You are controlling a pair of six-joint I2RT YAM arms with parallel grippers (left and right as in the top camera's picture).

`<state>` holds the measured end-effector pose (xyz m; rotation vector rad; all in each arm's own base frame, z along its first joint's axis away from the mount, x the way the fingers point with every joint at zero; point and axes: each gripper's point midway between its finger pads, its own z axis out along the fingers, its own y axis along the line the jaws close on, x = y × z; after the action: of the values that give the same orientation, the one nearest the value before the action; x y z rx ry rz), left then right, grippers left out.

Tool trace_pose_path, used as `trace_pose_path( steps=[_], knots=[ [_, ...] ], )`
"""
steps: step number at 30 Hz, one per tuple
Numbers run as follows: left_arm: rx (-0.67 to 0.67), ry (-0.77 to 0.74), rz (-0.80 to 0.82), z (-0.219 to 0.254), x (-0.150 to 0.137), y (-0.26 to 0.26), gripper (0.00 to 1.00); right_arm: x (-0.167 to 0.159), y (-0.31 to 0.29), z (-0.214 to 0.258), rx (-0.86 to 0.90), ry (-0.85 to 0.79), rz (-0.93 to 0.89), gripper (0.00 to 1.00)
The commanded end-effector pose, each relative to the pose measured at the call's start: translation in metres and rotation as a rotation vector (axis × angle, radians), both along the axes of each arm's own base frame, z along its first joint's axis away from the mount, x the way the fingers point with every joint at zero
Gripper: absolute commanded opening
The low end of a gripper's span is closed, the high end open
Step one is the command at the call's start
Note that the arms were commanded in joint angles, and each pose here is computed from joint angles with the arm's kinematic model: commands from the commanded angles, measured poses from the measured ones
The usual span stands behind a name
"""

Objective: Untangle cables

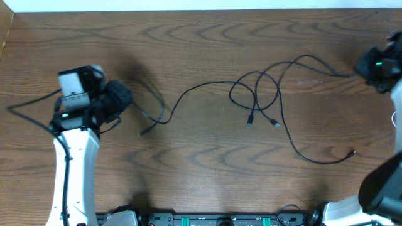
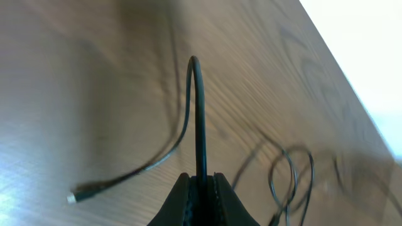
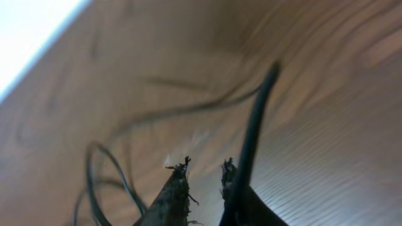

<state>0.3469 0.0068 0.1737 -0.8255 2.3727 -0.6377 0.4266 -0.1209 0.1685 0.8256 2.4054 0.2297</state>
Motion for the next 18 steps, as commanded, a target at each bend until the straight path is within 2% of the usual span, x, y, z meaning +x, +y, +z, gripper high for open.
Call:
trace_pose_path(
  steps=[1,3,4,5,6,7,10,12,13,15,17,18],
  knots=[
    [0.023,-0.126,-0.298,0.017,0.006,-0.053,0.08,-0.001,0.049,-0.051,0.079,0.142,0.170,0.35],
    [-0.019,-0.196,-0.438,0.028,0.003,-0.078,0.08,-0.001,0.073,-0.066,0.117,0.169,0.297,0.54],
    [-0.042,-0.260,-0.551,0.036,-0.002,-0.093,0.07,-0.002,0.086,-0.069,0.140,0.163,0.376,0.70],
    [-0.054,-0.307,-0.627,0.042,-0.006,-0.102,0.08,-0.003,0.105,-0.069,0.176,0.137,0.509,0.83],
    [-0.074,-0.386,-0.745,0.052,-0.014,-0.114,0.08,-0.008,0.129,-0.063,0.225,0.086,0.671,0.91],
    [-0.088,-0.436,-0.815,0.057,-0.020,-0.121,0.08,-0.016,0.151,-0.053,0.283,0.016,0.827,0.95],
    [-0.118,-0.523,-0.928,0.067,-0.032,-0.132,0.08,-0.034,0.181,-0.034,0.375,-0.096,1.030,0.99],
    [-0.038,-0.476,-0.876,0.056,-0.023,-0.122,0.07,-0.034,0.177,-0.042,0.337,-0.054,1.016,0.99],
    [0.017,-0.399,-0.787,0.044,-0.015,-0.109,0.07,-0.033,0.172,-0.053,0.300,0.009,0.974,0.99],
    [0.064,-0.301,-0.660,0.031,-0.007,-0.092,0.07,-0.027,0.158,-0.073,0.237,0.137,0.816,0.99],
    [0.096,-0.238,-0.563,0.023,-0.002,-0.078,0.08,-0.025,0.124,-0.099,0.091,0.307,0.528,0.99],
    [0.103,-0.221,-0.540,0.020,-0.001,-0.075,0.08,-0.031,0.090,-0.108,-0.049,0.414,0.271,0.99]
  ],
)
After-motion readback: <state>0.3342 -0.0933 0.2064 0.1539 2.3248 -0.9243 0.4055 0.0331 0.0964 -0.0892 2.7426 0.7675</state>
